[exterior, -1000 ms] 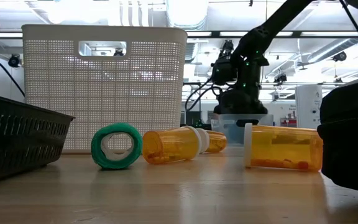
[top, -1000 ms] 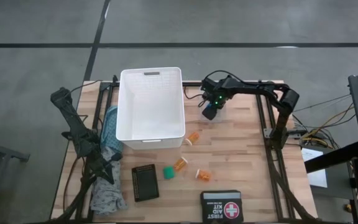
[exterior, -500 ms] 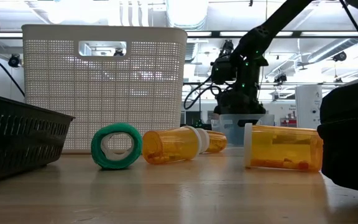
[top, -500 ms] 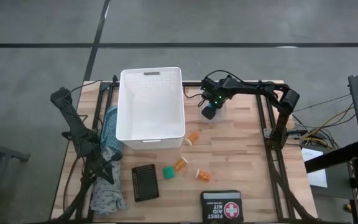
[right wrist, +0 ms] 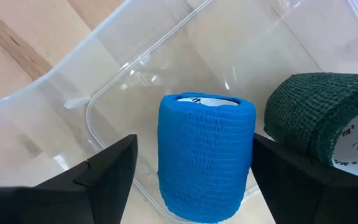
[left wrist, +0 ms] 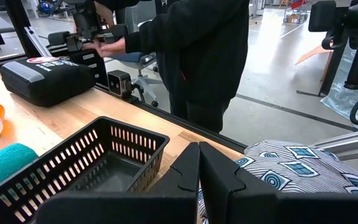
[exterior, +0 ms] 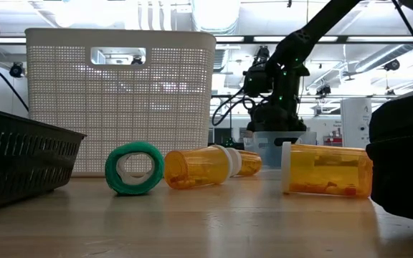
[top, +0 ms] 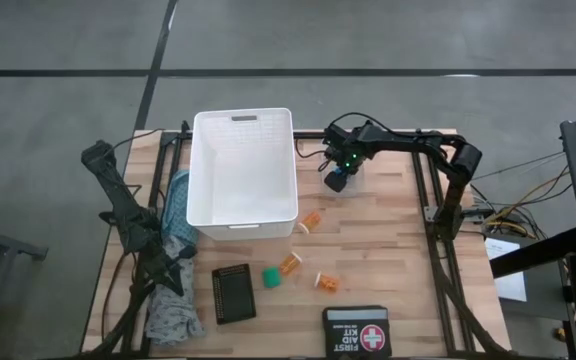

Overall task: Pick & place medical supplies in basket/bin
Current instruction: Put the blue roll bandage into the transparent bin, then put the green roll bandage into the transparent bin

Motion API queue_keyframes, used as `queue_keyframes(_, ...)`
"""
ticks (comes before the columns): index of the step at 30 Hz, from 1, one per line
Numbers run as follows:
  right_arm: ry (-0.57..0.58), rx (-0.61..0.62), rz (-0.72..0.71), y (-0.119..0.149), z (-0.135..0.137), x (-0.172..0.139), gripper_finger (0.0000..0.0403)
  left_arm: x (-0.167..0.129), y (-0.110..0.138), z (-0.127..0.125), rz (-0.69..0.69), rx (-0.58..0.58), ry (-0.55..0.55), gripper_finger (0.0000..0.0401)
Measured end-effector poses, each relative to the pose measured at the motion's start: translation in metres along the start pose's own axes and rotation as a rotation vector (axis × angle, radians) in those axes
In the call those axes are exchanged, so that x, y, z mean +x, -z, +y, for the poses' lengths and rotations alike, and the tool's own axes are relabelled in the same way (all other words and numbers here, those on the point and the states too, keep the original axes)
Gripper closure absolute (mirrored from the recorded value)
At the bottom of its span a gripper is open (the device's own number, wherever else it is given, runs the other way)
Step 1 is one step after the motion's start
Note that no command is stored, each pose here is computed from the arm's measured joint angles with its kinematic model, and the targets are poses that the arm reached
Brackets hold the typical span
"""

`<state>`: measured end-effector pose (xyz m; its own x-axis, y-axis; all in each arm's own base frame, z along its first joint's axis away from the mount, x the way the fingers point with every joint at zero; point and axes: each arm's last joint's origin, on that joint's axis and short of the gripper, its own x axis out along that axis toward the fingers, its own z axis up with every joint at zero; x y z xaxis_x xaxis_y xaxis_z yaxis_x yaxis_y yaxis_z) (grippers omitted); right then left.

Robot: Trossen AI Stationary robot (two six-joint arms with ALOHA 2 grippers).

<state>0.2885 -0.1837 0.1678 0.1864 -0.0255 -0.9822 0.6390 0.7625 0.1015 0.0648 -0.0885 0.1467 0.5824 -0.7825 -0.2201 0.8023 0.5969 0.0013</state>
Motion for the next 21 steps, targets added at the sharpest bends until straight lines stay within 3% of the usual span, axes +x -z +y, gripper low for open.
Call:
queue_keyframes(10,-0.040,-0.040,-0.058,0.002,0.002,-0.021,0.0107,0.000,0.000,0.000,0.000,0.000,0.000,0.0391)
queue_keyframes(21,-0.056,-0.060,-0.230,0.012,0.005,-0.077,0.0097,0.000,0.000,0.000,0.000,0.000,0.000,0.0391)
